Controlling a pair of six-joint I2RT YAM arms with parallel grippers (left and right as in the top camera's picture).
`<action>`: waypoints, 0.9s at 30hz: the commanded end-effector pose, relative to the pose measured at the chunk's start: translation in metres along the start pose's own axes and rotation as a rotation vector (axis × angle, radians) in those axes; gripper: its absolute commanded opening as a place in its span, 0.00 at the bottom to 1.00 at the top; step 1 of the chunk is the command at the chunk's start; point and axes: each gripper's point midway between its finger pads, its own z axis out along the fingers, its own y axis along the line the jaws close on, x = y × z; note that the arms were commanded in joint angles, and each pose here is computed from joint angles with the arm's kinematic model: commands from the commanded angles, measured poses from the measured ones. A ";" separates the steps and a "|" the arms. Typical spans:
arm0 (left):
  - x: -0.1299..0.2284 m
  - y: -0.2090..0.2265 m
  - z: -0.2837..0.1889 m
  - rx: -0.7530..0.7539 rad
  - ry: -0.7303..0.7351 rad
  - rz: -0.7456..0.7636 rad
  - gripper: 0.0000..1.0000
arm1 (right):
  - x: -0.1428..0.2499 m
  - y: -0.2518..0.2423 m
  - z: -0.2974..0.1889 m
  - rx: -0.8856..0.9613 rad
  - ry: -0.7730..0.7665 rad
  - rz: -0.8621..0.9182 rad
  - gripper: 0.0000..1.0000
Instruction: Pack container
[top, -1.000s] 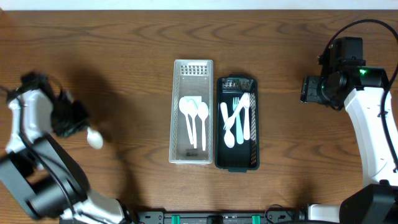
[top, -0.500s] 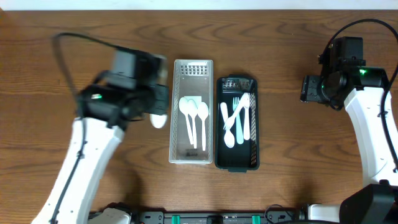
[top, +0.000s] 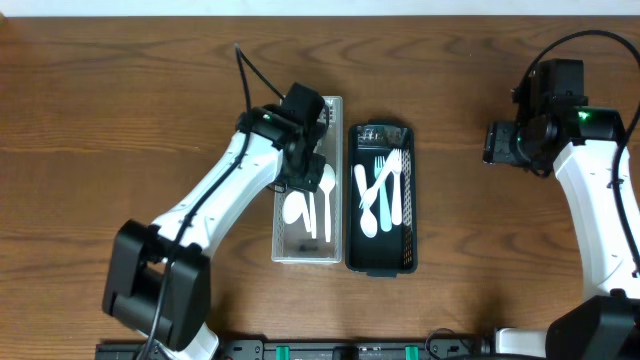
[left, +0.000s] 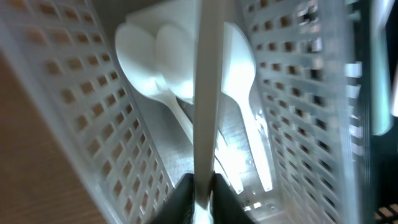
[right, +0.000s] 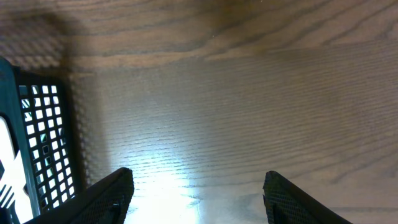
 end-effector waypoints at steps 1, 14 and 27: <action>0.001 0.001 0.001 -0.011 -0.002 -0.013 0.35 | 0.001 -0.002 0.001 0.003 0.005 -0.008 0.70; -0.046 0.053 -0.090 -0.241 -0.325 -0.044 0.82 | -0.056 0.026 -0.007 -0.099 -0.235 -0.058 0.99; -0.055 0.179 -0.167 -0.421 -0.577 -0.334 0.98 | -0.125 0.085 -0.048 -0.198 -0.588 -0.192 0.99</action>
